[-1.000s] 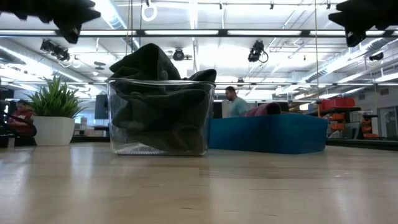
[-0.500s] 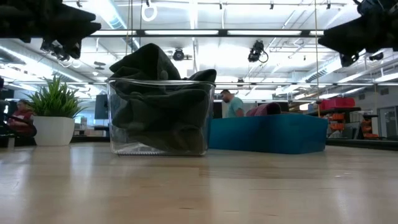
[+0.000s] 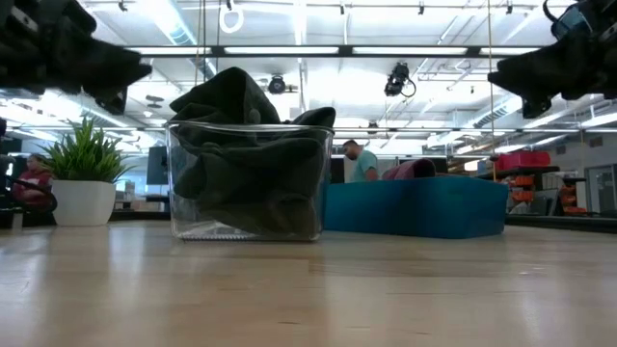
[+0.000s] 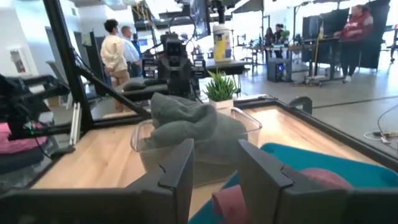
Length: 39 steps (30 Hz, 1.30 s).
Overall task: Pick & Place hat
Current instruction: Return to Home Position
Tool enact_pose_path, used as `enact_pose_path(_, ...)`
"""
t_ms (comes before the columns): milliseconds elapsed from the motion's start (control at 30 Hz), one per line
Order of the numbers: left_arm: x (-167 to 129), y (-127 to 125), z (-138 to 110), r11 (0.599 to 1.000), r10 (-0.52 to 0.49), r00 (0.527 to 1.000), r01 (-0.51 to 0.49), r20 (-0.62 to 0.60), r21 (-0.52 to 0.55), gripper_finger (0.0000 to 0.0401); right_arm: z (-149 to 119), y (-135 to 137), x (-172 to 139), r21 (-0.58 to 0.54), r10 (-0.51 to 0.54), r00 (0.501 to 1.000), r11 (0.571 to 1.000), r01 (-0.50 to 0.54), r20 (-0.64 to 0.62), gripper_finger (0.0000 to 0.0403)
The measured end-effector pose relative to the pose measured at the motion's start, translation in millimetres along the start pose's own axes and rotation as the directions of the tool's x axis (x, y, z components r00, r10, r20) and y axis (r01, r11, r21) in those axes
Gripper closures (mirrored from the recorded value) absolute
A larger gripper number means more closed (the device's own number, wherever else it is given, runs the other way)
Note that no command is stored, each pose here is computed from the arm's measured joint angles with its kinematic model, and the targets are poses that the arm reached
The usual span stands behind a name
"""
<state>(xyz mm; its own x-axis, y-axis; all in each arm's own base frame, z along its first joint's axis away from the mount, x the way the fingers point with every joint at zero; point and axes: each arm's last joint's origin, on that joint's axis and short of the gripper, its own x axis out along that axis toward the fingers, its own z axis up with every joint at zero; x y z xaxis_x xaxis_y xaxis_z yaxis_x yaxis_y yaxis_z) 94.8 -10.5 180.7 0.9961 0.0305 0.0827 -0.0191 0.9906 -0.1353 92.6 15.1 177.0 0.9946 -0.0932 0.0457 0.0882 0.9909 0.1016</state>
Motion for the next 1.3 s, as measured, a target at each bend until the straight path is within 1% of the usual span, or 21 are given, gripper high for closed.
enact_pose_path(100,1.2,0.8,-9.7,1.0,-0.001,1.0,0.001,-0.031,0.006,0.0282,-1.1,-0.1,0.1,-0.011,-0.002,1.0,1.0,0.002,-0.008,0.0279)
enact_pose_path(367,2.7,0.5,-12.4,1.0,-0.006,0.998,0.007,-0.065,0.009,0.0282,-1.5,-0.1,0.4,-0.02,-0.003,1.0,1.0,0.002,-0.013,0.0279)
enact_pose_path(567,2.6,0.5,-11.9,0.999,-0.006,0.998,0.003,-0.059,-0.041,0.0282,-1.5,-0.1,0.4,-0.02,-0.003,1.0,1.0,0.002,-0.013,0.0279)
enact_pose_path(1300,2.7,0.5,-12.0,0.999,-0.004,0.998,0.002,-0.058,-0.041,0.0282,-1.5,-0.1,0.4,-0.02,-0.002,1.0,1.0,0.002,-0.013,0.0279)
